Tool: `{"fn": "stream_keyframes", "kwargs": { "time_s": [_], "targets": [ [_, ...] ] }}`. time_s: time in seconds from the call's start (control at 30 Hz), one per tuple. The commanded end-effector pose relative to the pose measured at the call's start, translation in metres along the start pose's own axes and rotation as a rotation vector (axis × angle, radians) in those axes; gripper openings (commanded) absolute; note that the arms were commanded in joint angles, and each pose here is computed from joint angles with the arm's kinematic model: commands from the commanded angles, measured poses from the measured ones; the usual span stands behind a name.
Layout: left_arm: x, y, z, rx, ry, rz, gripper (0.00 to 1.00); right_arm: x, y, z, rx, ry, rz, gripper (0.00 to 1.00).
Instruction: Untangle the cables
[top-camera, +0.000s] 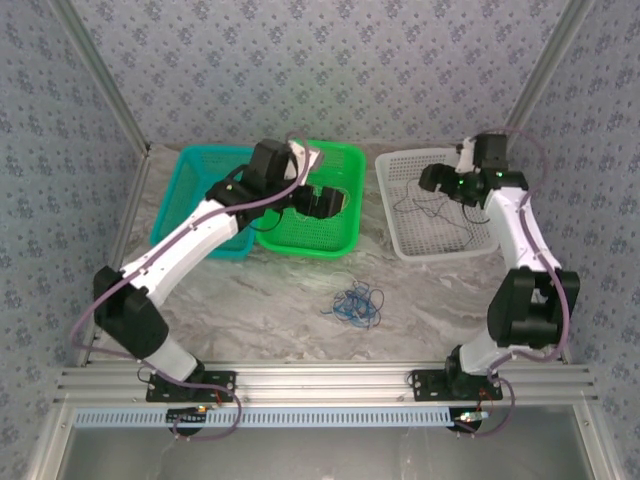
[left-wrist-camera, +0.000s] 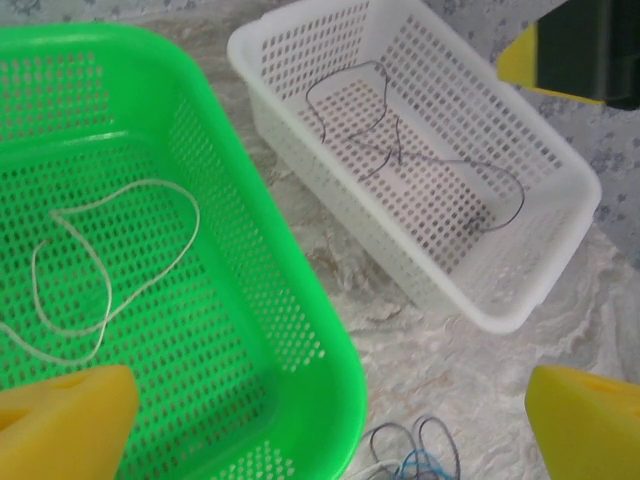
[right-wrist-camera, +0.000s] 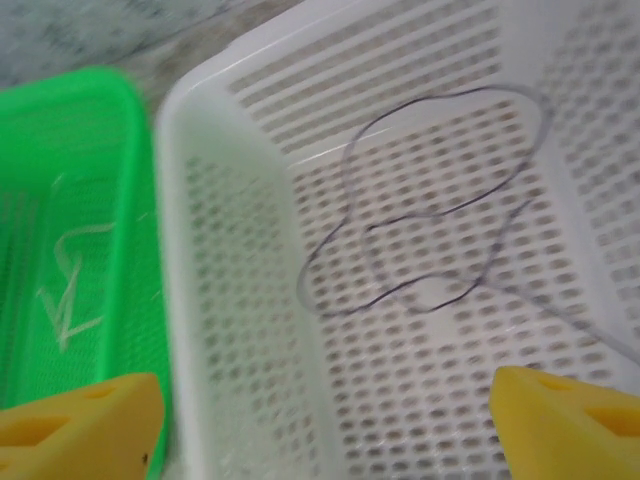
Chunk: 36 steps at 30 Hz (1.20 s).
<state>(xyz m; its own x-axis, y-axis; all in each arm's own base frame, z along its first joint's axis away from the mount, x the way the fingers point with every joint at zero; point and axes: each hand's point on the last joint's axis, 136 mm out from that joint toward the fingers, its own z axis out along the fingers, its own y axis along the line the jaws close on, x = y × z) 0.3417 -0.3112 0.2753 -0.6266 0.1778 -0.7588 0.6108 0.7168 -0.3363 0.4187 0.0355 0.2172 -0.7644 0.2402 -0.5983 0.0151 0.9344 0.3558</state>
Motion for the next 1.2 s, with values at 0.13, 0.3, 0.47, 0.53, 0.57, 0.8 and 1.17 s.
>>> {"fn": "stream_keyframes", "kwargs": {
  "time_s": [0.13,0.3,0.47,0.53,0.57,0.8,1.17],
  "targets": [
    [0.035,0.022,-0.021,-0.051,-0.133,-0.076,0.99,0.111,0.081,-0.028,-0.174,0.119,-0.252,0.78],
    [0.083,0.037,-0.022,-0.066,-0.117,-0.146,0.99,0.179,0.085,-0.025,-0.22,0.199,-0.256,0.72],
    [0.119,0.042,-0.01,-0.045,-0.061,-0.231,1.0,0.236,0.104,-0.016,-0.283,0.292,-0.315,0.69],
    [0.129,0.045,-0.005,-0.042,-0.049,-0.253,0.99,0.247,0.111,-0.013,-0.293,0.298,-0.338,0.69],
    [0.134,0.045,-0.002,-0.039,-0.039,-0.262,0.99,0.25,0.11,-0.01,-0.286,0.292,-0.34,0.69],
    [0.152,0.04,0.014,-0.024,0.024,-0.27,1.0,0.247,0.107,0.016,-0.229,0.213,-0.371,0.65],
    [0.148,0.029,0.001,0.013,-0.043,-0.256,1.0,0.254,0.116,0.055,-0.21,0.224,-0.461,0.64]
  ]
}}
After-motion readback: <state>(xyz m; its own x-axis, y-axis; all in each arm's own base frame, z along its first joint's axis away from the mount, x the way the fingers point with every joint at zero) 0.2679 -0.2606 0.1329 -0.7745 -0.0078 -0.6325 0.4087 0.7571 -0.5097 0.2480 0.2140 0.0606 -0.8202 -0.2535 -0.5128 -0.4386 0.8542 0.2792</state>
